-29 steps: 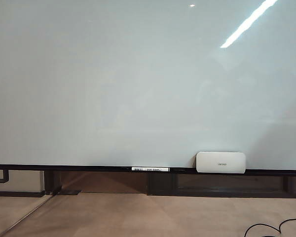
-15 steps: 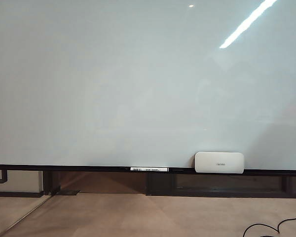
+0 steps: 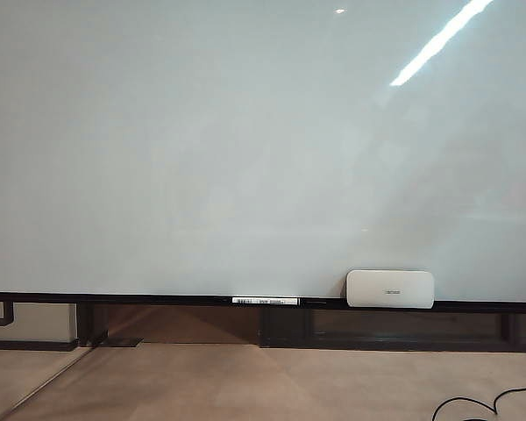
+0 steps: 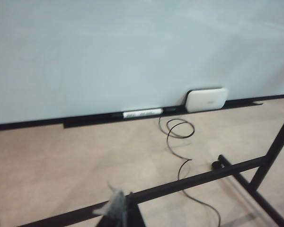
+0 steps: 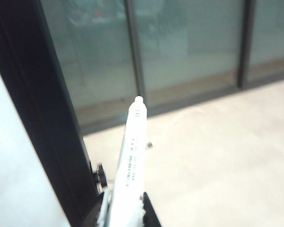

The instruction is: Reach to the right to find the marker pen, pick it up, and write the number 18 on the whiteboard.

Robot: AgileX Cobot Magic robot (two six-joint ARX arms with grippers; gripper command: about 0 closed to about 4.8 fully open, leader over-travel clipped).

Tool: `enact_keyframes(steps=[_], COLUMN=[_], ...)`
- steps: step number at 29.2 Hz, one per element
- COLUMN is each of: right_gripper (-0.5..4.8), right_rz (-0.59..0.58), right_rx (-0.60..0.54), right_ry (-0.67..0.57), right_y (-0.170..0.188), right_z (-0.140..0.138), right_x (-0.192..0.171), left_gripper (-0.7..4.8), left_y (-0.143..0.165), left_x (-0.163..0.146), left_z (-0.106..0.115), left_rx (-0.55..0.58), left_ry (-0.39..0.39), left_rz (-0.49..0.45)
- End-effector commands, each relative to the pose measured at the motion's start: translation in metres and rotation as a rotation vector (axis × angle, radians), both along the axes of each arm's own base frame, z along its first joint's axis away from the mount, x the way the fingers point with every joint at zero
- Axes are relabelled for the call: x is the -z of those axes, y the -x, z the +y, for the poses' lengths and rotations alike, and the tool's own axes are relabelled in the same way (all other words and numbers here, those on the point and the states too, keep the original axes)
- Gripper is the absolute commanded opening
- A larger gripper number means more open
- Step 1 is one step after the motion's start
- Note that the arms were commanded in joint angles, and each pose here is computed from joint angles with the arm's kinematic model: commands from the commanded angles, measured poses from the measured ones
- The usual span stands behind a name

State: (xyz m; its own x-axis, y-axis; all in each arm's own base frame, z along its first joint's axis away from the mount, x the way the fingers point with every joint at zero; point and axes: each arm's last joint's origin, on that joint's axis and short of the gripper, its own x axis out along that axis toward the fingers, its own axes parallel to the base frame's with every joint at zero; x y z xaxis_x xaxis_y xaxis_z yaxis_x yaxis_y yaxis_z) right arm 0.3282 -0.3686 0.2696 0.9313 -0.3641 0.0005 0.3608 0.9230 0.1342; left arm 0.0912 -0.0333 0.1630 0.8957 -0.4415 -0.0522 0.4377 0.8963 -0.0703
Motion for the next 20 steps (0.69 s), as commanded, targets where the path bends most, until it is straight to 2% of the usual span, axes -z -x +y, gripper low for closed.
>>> enact_keyframes(steps=[1,8,13,16,20], right_gripper=[-0.03,-0.03,-0.03,-0.03,-0.03], right_rz=[0.039,0.123,0.053,0.023,-0.004], right_rx=[0.015,0.019,-0.029,-0.106,-0.269], right_ry=[-0.001,-0.097,-0.091,-0.064,-0.058], right_y=[0.019,0.069,0.101,0.109,0.113], right_z=[0.021,0.087,0.152,0.187,0.24], right_x=[-0.03,-0.085,-0.114,-0.122,-0.129], left_gripper=[-0.05,-0.05,-0.05,-0.05,-0.05], left_y=[0.002,0.004,0.01,0.017,0.027], left_x=[-0.01,-0.018,-0.041,-0.063,-0.086], left_z=[-0.001,-0.001,0.001,0.005,0.008], left_rx=[0.039,0.078,0.054,0.021,-0.001], left_ry=[0.038,0.159,0.179,0.183,0.1], left_rz=[-0.029,0.011,-0.051,-0.093,-0.176])
